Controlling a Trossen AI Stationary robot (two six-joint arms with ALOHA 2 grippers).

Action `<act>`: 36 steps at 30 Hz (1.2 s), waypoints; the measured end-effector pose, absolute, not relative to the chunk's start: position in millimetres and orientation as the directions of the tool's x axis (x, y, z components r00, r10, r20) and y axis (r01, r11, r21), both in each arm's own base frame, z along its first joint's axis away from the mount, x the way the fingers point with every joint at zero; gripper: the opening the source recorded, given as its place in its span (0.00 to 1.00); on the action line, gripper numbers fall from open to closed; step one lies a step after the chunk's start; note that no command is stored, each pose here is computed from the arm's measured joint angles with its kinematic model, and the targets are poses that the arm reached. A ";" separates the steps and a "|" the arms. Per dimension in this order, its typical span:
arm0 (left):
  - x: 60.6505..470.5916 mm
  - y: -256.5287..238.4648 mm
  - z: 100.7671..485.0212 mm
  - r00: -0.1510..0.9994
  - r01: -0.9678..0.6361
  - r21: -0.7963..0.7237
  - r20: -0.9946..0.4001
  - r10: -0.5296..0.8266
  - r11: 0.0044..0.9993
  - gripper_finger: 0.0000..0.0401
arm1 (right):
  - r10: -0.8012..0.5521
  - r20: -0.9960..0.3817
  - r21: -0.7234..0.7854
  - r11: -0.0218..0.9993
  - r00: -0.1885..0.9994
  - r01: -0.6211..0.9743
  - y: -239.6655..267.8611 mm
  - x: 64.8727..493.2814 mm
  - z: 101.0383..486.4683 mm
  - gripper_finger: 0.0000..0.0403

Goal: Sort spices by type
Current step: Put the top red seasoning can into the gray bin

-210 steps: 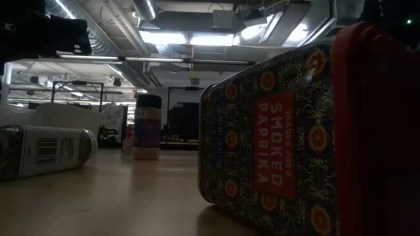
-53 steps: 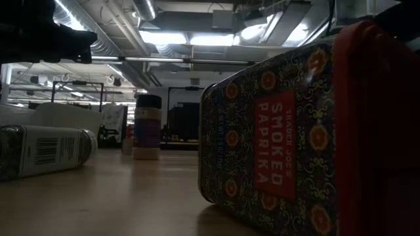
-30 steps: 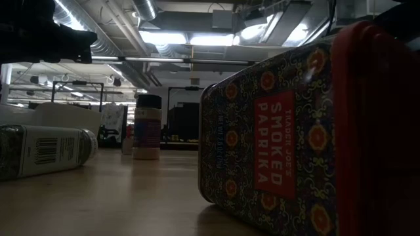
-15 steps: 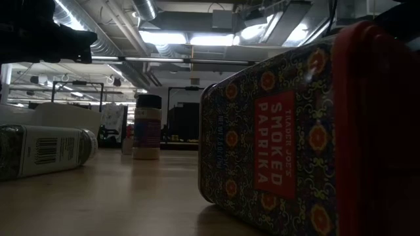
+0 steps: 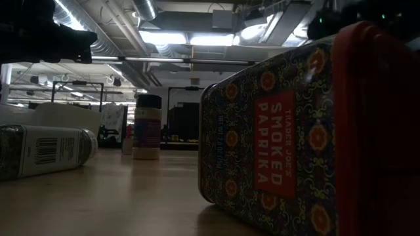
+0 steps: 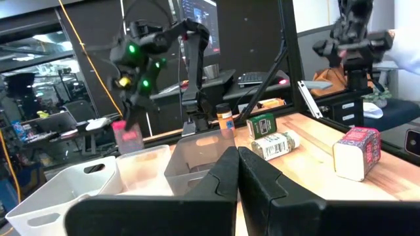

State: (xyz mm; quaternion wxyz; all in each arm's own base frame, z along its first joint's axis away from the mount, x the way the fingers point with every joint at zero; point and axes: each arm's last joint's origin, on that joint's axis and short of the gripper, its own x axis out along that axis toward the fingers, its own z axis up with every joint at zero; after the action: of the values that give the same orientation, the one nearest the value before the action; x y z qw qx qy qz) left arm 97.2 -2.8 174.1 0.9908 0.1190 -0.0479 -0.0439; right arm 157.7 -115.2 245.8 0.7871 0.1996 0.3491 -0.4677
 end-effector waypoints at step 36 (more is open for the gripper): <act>97.3 -2.8 174.0 0.992 0.075 0.240 0.084 -0.098 0.968 0.00 | -0.642 -0.654 -0.052 0.565 0.400 0.823 -183.7 260.9 201.7 0.59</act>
State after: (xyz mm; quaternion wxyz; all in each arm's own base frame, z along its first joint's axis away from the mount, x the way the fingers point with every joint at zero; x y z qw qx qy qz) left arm 97.3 -2.8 174.0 0.9908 0.1190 -0.0475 -0.0437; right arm 260.9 -183.7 201.7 0.8245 0.1413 0.3206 -0.4444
